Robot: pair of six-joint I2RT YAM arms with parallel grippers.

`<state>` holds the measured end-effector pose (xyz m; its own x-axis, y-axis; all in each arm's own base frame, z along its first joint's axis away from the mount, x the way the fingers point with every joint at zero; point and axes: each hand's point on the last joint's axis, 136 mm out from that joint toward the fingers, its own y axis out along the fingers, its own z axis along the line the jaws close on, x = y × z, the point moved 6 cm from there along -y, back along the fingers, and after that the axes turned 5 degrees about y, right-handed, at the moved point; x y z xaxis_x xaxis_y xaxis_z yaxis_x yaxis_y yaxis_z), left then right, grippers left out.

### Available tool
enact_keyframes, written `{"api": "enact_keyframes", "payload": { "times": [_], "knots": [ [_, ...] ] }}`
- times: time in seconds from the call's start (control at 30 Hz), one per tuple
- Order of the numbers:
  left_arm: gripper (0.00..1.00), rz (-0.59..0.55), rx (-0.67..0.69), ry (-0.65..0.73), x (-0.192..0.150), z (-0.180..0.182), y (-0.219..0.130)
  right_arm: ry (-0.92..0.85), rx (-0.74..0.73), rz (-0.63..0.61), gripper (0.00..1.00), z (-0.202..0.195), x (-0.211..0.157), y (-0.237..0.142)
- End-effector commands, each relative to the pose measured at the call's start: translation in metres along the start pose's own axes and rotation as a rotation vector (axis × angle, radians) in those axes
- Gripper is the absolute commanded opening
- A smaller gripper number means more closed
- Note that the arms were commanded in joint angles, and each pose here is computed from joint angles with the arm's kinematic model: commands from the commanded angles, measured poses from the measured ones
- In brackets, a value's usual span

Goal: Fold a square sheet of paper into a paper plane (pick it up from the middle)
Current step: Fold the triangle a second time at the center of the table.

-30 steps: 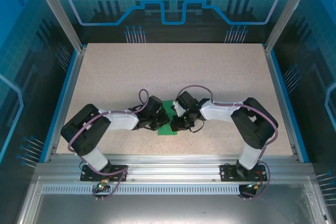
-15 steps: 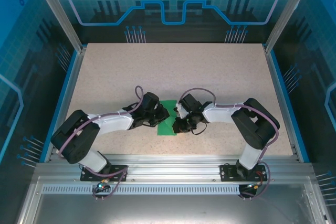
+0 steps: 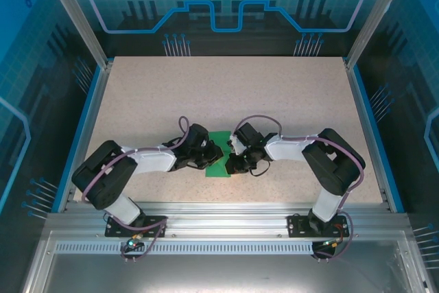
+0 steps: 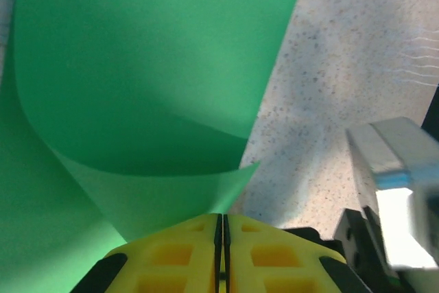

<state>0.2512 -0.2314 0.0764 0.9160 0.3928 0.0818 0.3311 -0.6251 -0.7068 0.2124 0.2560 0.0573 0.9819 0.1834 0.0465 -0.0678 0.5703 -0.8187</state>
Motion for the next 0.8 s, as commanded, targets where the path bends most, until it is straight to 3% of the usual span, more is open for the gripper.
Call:
{"api": "enact_keyframes", "payload": {
  "times": [0.0,0.27,0.77],
  "knots": [
    [0.12,0.029,0.007,-0.026,-0.007,0.009,0.008,0.070,-0.103,0.080,0.11,-0.028,-0.019,0.015],
    [0.11,-0.042,0.169,-0.030,0.002,0.041,0.002,0.080,-0.135,0.097,0.10,-0.035,-0.025,0.015],
    [0.10,-0.081,0.252,-0.065,0.026,0.066,-0.008,0.086,-0.147,0.099,0.09,-0.038,-0.029,0.012]
  ]
}}
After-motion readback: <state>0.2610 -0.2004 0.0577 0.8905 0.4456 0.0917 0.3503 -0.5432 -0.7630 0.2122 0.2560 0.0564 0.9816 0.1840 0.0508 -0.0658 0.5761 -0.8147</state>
